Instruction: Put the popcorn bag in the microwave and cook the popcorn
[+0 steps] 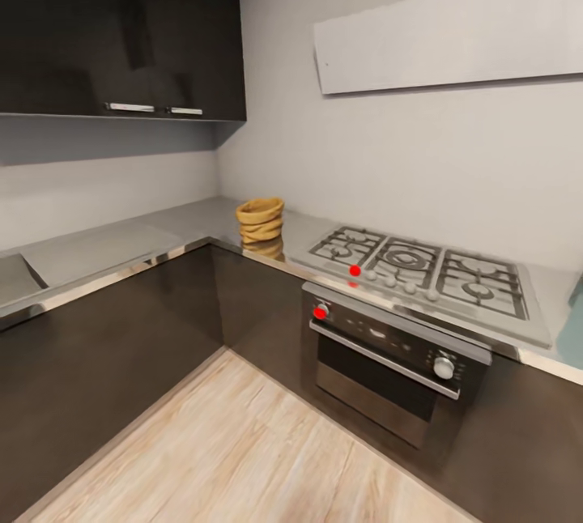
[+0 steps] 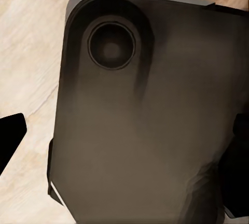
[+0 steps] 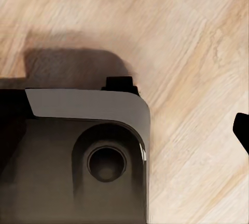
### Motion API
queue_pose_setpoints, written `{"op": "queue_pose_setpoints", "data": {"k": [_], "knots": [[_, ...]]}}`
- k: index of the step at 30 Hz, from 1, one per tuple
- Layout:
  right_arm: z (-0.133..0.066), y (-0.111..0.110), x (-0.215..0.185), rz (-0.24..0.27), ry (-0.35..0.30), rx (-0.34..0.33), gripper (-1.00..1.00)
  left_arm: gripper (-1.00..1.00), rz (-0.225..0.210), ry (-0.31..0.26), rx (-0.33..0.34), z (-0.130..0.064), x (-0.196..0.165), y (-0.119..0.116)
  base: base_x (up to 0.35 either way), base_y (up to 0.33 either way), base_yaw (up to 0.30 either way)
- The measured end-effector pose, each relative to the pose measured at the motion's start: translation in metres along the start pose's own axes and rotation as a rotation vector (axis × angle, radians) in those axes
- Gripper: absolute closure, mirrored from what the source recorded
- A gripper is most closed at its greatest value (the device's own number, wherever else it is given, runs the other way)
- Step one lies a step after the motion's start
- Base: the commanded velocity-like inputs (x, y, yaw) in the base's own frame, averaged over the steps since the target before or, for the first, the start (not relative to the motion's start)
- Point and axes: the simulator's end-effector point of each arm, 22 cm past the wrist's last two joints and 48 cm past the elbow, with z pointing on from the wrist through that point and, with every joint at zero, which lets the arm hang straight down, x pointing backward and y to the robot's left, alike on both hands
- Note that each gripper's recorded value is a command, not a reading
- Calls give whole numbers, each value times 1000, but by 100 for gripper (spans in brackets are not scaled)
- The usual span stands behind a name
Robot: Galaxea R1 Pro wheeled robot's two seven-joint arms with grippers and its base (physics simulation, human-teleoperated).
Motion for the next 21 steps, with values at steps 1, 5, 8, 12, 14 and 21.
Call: {"op": "queue_pose_setpoints", "data": {"k": [1,5,8,12,14,21], "knots": [[0,0,0,0,-1,1,-100,-100,0,0,0,0,0,0,270,237,0],[0,0,0,0,-1,2,-100,-100,1,0,1,0,0,0,270,237,0],[0,1,0,0,-1,3,-100,-100,1,0,1,0,0,-1,269,237,0],[0,1,0,0,-1,2,-100,-100,1,0,-1,0,0,0,272,235,0],[0,1,-1,0,-2,2,-100,-100,1,0,-1,0,0,0,285,215,0],[0,0,-1,1,-4,5,-100,-100,1,-1,0,0,0,-1,295,193,0]]}}
